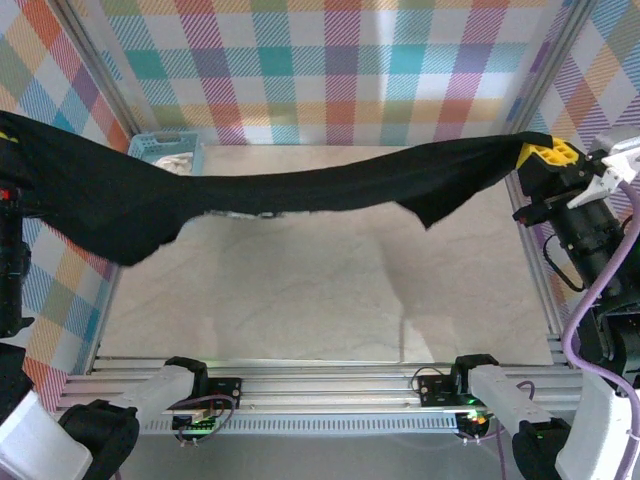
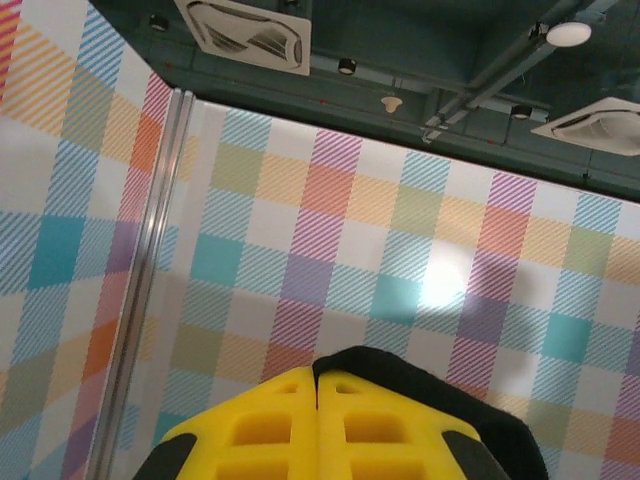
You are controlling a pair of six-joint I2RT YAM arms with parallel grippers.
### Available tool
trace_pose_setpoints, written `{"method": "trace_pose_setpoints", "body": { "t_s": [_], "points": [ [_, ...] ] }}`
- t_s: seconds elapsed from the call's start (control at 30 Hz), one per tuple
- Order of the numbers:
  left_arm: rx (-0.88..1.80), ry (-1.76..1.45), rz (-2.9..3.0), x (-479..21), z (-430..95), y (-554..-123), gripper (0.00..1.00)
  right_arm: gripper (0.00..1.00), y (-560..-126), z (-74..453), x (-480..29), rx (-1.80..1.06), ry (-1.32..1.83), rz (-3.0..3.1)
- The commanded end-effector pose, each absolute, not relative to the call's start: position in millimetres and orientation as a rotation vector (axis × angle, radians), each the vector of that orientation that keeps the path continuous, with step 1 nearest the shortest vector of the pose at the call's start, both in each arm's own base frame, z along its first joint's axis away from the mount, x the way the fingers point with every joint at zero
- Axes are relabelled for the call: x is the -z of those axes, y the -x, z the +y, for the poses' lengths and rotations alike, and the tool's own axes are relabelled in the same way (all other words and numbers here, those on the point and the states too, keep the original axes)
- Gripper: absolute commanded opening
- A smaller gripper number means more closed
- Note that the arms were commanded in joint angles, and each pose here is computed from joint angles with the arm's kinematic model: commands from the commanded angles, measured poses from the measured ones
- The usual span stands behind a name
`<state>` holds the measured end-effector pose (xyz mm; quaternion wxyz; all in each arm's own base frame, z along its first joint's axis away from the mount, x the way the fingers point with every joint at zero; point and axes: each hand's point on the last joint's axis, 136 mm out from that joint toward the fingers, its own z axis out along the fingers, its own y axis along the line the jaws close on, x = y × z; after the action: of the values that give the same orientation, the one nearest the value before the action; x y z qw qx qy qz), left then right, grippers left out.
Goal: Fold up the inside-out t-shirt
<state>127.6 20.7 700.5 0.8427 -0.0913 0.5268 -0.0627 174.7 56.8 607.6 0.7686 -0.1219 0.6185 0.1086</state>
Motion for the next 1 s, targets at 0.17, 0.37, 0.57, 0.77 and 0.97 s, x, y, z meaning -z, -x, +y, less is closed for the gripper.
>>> {"method": "trace_pose_setpoints", "body": {
  "t_s": [0.17,0.37,0.57,0.77,0.97],
  "points": [
    [-0.044,0.171,1.244,-697,8,-251,0.0,0.0,-218,60,-609,-0.215,0.277,1.388],
    [-0.093,0.124,1.393,-647,-15,-386,0.0,0.0,-326,65,-563,-0.197,0.273,1.544],
    [-0.071,0.141,1.553,-544,-15,-548,0.0,0.0,-482,65,-463,-0.149,0.215,1.757],
    [0.014,0.098,1.63,-416,-40,-670,0.34,0.25,-628,45,-340,0.004,0.075,1.973],
    [0.114,0.141,1.782,-371,-49,-670,0.76,0.41,-643,34,-311,0.086,0.048,2.066]
  ]
}}
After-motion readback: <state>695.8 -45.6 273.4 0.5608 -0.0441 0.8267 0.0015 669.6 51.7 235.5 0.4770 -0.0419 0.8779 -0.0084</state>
